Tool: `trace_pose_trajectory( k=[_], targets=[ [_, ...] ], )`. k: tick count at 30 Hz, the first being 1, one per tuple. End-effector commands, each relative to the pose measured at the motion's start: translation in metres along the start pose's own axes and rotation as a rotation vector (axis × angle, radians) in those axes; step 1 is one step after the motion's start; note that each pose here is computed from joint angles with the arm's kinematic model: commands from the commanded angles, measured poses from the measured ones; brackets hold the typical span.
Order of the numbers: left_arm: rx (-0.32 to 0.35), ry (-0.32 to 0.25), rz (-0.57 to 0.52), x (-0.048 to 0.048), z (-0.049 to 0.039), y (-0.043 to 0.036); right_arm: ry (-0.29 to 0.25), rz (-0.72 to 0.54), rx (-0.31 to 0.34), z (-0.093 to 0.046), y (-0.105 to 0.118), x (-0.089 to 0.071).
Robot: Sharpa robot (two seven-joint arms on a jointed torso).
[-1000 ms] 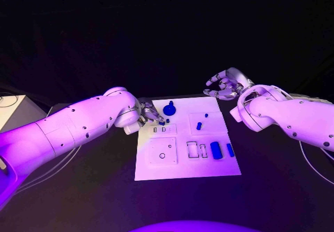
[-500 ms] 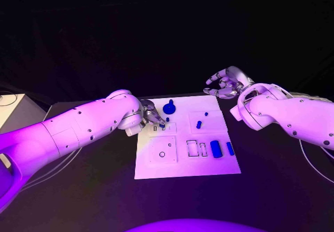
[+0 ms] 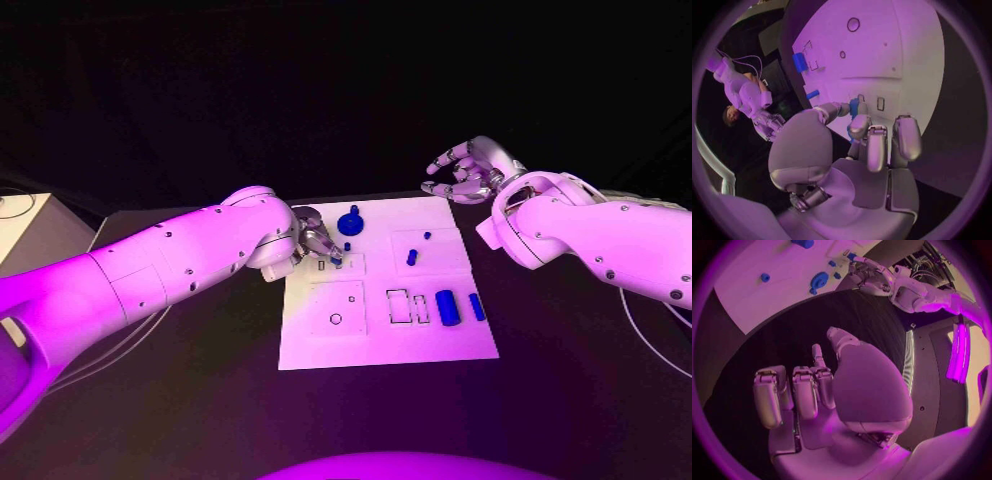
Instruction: Assemble the parts on the task board
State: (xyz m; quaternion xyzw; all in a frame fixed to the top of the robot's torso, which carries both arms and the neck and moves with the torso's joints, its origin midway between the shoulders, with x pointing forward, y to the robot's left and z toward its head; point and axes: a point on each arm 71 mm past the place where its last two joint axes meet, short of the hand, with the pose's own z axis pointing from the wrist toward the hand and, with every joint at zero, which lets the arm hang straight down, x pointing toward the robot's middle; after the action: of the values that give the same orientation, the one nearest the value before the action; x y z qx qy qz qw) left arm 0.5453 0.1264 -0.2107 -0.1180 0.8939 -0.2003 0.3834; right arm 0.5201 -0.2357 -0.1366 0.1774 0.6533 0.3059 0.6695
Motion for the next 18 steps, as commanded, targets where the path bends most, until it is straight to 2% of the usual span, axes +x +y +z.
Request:
trace_pose_trajectory(
  k=[1,18],
  targets=[
    [0.008,0.002,0.020,0.0016,0.0008,-0.0022,0.008,-0.010,-0.009,-0.0001,0.0012,0.0005],
    [-0.003,0.015,0.048,0.0046,0.0038,-0.0019,0.010,-0.010,-0.010,-0.0002,0.0015,0.0008]
  ],
)
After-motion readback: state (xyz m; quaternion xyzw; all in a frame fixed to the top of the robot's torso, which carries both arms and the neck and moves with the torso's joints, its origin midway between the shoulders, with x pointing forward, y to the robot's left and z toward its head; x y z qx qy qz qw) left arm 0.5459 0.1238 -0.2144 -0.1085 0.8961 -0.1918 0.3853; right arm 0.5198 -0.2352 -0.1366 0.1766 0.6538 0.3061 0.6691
